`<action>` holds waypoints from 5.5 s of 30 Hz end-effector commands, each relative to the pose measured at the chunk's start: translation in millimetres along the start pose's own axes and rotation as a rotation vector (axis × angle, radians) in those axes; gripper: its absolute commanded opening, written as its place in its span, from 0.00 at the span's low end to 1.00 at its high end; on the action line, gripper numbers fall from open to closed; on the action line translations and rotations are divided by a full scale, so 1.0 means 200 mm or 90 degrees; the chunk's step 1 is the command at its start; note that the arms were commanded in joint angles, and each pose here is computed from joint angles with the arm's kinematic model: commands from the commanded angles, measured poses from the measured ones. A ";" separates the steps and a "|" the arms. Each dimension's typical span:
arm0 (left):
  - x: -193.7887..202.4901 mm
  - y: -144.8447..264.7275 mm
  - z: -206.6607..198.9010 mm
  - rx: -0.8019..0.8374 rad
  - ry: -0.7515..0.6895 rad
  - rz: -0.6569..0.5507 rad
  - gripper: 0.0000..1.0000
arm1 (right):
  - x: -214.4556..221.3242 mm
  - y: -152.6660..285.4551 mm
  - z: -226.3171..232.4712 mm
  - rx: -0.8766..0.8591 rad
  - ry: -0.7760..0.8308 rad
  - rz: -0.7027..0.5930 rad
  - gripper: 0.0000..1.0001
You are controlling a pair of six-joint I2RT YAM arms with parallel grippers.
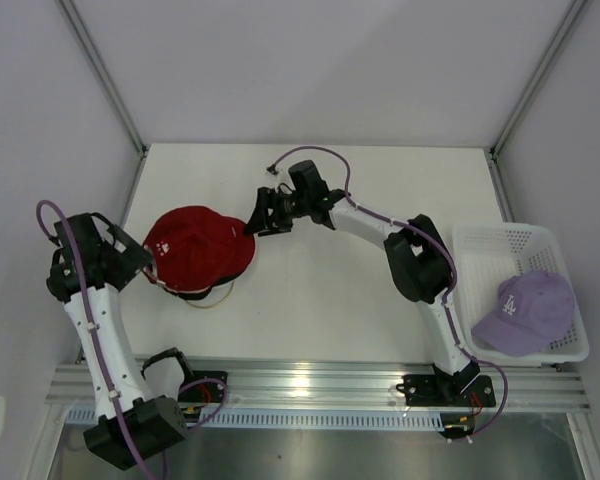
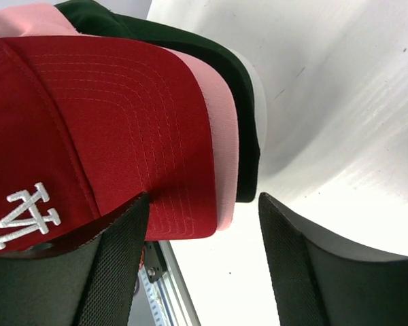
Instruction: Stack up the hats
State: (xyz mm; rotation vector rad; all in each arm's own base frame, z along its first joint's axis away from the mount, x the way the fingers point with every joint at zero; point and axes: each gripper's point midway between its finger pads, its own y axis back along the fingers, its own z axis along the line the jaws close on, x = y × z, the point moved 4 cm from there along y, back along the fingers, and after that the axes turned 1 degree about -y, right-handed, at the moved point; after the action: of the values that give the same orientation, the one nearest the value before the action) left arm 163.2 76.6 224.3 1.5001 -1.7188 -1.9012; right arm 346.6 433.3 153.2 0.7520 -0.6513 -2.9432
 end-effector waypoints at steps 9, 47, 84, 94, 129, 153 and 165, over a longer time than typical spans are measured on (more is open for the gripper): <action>-0.22 0.40 -0.04 0.035 0.030 -0.138 0.99 | -0.39 0.31 0.25 0.041 0.121 -0.111 0.80; 0.00 0.34 -0.40 0.413 -0.019 -0.029 0.67 | -0.31 0.23 0.86 -0.087 0.257 -0.087 0.75; -0.08 0.29 -0.13 0.180 0.139 -0.132 0.01 | -0.18 0.24 0.40 0.048 0.044 -0.084 0.77; 0.09 0.08 -0.03 0.107 0.216 -0.068 0.01 | -0.13 0.17 0.35 0.018 0.009 -0.066 0.77; 0.00 0.15 -0.06 0.146 0.195 -0.104 0.01 | 0.05 -0.09 0.34 -0.107 0.064 -0.003 0.67; -0.03 0.14 -0.06 0.143 0.199 -0.107 0.01 | 0.09 -0.19 0.31 -0.175 0.046 0.054 0.33; -0.07 0.11 -0.02 0.087 0.206 -0.122 0.03 | -0.06 -0.14 0.18 -0.047 -0.114 0.038 0.00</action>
State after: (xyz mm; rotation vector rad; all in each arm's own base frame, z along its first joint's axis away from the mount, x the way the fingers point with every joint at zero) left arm 164.8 71.6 243.6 1.9429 -1.6824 -1.4943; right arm 322.9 480.0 191.5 0.5938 -0.3652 -2.8989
